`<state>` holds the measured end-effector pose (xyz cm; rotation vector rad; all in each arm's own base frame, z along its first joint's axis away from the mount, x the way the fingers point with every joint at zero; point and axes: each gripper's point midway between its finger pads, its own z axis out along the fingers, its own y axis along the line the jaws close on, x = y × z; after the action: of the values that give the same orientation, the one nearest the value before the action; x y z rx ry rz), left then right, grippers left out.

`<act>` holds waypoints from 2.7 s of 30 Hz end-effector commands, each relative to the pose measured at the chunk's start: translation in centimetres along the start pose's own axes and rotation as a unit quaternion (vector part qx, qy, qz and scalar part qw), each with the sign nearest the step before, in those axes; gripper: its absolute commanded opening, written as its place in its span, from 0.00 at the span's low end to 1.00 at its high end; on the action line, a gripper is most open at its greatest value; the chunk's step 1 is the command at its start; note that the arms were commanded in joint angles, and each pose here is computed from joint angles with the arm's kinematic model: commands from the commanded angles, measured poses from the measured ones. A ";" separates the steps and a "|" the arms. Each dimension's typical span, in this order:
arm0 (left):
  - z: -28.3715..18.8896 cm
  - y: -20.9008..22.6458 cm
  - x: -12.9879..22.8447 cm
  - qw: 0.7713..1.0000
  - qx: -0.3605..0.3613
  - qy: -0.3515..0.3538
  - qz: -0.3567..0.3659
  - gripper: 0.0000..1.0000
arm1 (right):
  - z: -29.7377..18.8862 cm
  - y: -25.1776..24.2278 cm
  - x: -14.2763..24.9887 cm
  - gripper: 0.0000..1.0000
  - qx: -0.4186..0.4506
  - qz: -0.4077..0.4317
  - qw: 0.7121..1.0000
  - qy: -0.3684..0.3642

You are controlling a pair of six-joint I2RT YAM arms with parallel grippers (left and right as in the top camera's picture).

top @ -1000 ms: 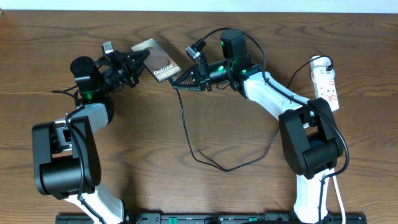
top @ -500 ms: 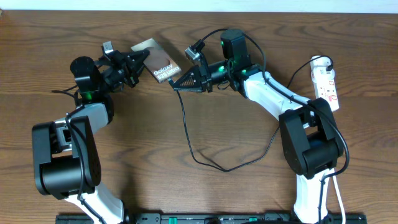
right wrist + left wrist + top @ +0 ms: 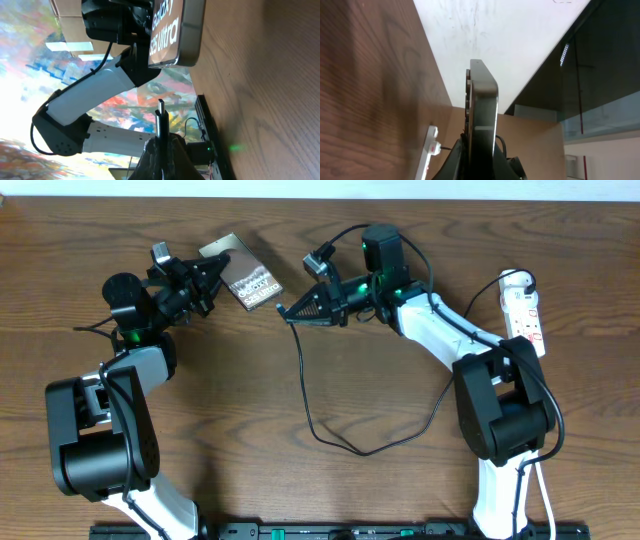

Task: Plug charger to phone and switch on socket
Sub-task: 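Align the USB-C plug under the phone's bottom port with the right gripper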

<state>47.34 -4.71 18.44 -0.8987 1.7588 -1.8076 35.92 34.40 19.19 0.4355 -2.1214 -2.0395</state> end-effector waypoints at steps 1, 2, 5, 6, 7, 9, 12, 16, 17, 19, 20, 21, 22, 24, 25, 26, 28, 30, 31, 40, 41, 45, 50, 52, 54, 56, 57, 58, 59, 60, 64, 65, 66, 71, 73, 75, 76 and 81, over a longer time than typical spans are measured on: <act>0.1 -1.0 0.2 1.000 0.009 0.008 0.007 0.07 | 0.0 0.9 0.4 0.01 -0.006 -0.012 1.000 0.008; 0.1 -0.9 0.2 1.000 0.009 0.008 0.007 0.07 | 0.0 0.9 0.3 0.01 -0.005 -0.013 1.000 0.006; 0.1 -0.9 0.3 1.000 0.009 0.011 0.007 0.07 | 0.0 0.7 0.1 0.01 -0.001 -0.014 1.000 0.000; 0.2 -0.9 0.3 1.000 0.009 0.011 0.007 0.07 | 0.0 0.7 0.1 0.01 0.000 -0.014 1.000 -0.001; 0.2 -0.9 0.4 1.000 0.009 0.012 0.007 0.07 | 0.1 0.6 0.0 0.01 0.002 -0.014 1.000 -0.004; 0.2 -0.9 0.4 1.000 0.009 0.012 0.007 0.07 | 0.4 0.5 -0.1 0.01 0.006 -0.015 1.000 -0.006; 0.2 -0.9 0.4 1.000 0.009 0.013 0.007 0.07 | 0.9 0.5 0.1 0.01 0.008 -0.017 1.000 -0.004; 0.3 -0.9 0.5 1.000 0.008 0.014 0.007 0.07 | 1.1 0.3 -0.2 0.01 0.014 -0.018 1.000 -0.010; 0.3 -0.9 0.6 1.000 0.008 0.015 0.007 0.07 | 1.1 0.3 -0.2 0.01 0.015 -0.018 1.000 -0.012; 0.4 -0.9 0.7 1.000 0.008 0.016 0.007 0.07 | 1.1 0.2 -0.3 0.01 0.018 -0.018 1.000 -0.015; 0.4 -0.9 0.7 1.000 0.008 0.017 0.007 0.08 | 1.1 0.2 -0.3 0.01 0.018 -0.018 1.000 -0.016; 0.5 -0.9 0.8 1.000 0.008 0.018 0.007 0.07 | 1.1 0.2 -0.3 0.01 0.018 -0.018 1.000 -0.016; 0.6 -0.9 0.9 1.000 0.008 0.020 0.007 0.08 | 1.2 0.2 -0.3 0.01 0.018 -0.018 1.000 -0.016; 0.7 -0.8 1.0 1.000 0.007 0.021 0.008 0.07 | 1.2 0.2 -0.3 0.01 0.018 -0.018 1.000 -0.016; 0.7 -0.8 1.0 1.000 0.007 0.021 0.008 0.07 | 1.2 0.2 -0.3 0.01 0.018 -0.018 1.000 -0.015; 0.7 -0.8 1.0 1.000 0.007 0.021 0.009 0.07 | 1.2 0.2 -0.3 0.01 0.018 -0.018 1.000 -0.016; 0.7 -0.8 1.0 1.000 0.007 0.021 0.009 0.07 | 1.2 0.2 -0.3 0.01 0.018 -0.018 1.000 -0.016; 0.7 -0.8 1.0 1.000 0.007 0.021 0.009 0.07 | 1.2 0.2 -0.3 0.01 0.018 -0.018 1.000 -0.016; 0.7 -0.8 1.0 1.000 0.007 0.021 0.009 0.07 | 1.2 0.2 -0.3 0.01 0.018 -0.018 1.000 -0.016; 0.7 -0.8 1.0 1.000 0.007 0.021 0.009 0.07 | 1.2 0.6 0.3 0.01 0.006 -0.016 1.000 0.002; 0.6 -0.9 1.0 1.000 0.007 0.020 0.009 0.07 | 1.2 0.6 0.3 0.01 0.006 -0.016 1.000 0.001; 0.7 -0.8 1.0 1.000 0.007 0.021 0.009 0.07 | 1.2 0.6 0.3 0.01 0.006 -0.016 1.000 0.002; 0.6 -0.9 1.0 1.000 0.007 0.020 0.009 0.07 | 1.1 0.6 0.3 0.01 0.005 -0.014 1.000 0.003; 0.6 -0.8 1.0 1.000 0.007 0.021 0.009 0.07 | 1.1 0.6 0.3 0.01 0.004 -0.014 1.000 0.003; 0.6 -0.9 1.0 1.000 0.007 0.021 0.009 0.07 | 1.1 0.7 0.4 0.01 0.004 -0.014 1.000 0.004; 0.6 -0.9 1.0 1.000 0.007 0.021 0.009 0.07 | 1.1 0.7 0.3 0.01 0.004 -0.014 1.000 0.003; 0.6 -0.8 1.0 1.000 0.007 0.021 0.009 0.07 | 1.0 0.7 0.3 0.01 0.004 -0.015 1.000 0.003; 0.6 -0.8 1.0 1.000 0.007 0.021 0.009 0.07 | 1.0 0.7 0.3 0.01 0.004 -0.015 1.000 0.002; 0.6 -0.8 1.0 1.000 0.007 0.021 0.009 0.07 | 0.9 0.7 0.3 0.01 0.003 -0.016 1.000 0.003; 0.6 -0.8 1.0 1.000 0.007 0.021 0.009 0.07 | 0.8 0.7 0.2 0.01 0.003 -0.016 1.000 0.002; 0.6 -0.8 1.0 1.000 0.007 0.021 0.009 0.07 | 0.4 0.7 0.2 0.01 0.001 -0.016 1.000 0.001; 0.6 -0.8 1.0 1.000 0.007 0.021 0.009 0.07 | 0.4 0.8 0.2 0.01 0.000 -0.014 1.000 0.001; 0.6 -0.9 1.0 1.000 0.007 0.020 0.009 0.07 | 0.4 0.8 0.2 0.01 0.000 -0.012 1.000 0.002; 0.7 -0.8 1.0 1.000 0.007 0.021 0.009 0.07 | 0.4 0.8 0.1 0.01 0.001 -0.014 1.000 0.000; 0.7 -0.8 1.0 1.000 0.007 0.021 0.009 0.07 | 0.4 0.9 0.0 0.01 0.000 -0.018 1.000 -0.001; 0.7 -0.8 1.0 1.000 0.007 0.021 0.009 0.07 | 0.4 1.1 -0.3 0.01 0.002 -0.018 1.000 -0.007; 0.7 -0.8 1.0 1.000 0.007 0.021 0.009 0.07 | 0.4 1.2 -0.5 0.01 0.002 -0.023 1.000 -0.009; 0.7 -0.8 1.0 1.000 0.007 0.021 0.009 0.07 | 0.4 1.4 -0.5 0.01 0.000 -0.021 1.000 -0.008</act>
<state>47.22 -5.66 18.44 -0.8858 1.7742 -1.8222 36.30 35.20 19.78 0.4757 -2.1488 -2.0724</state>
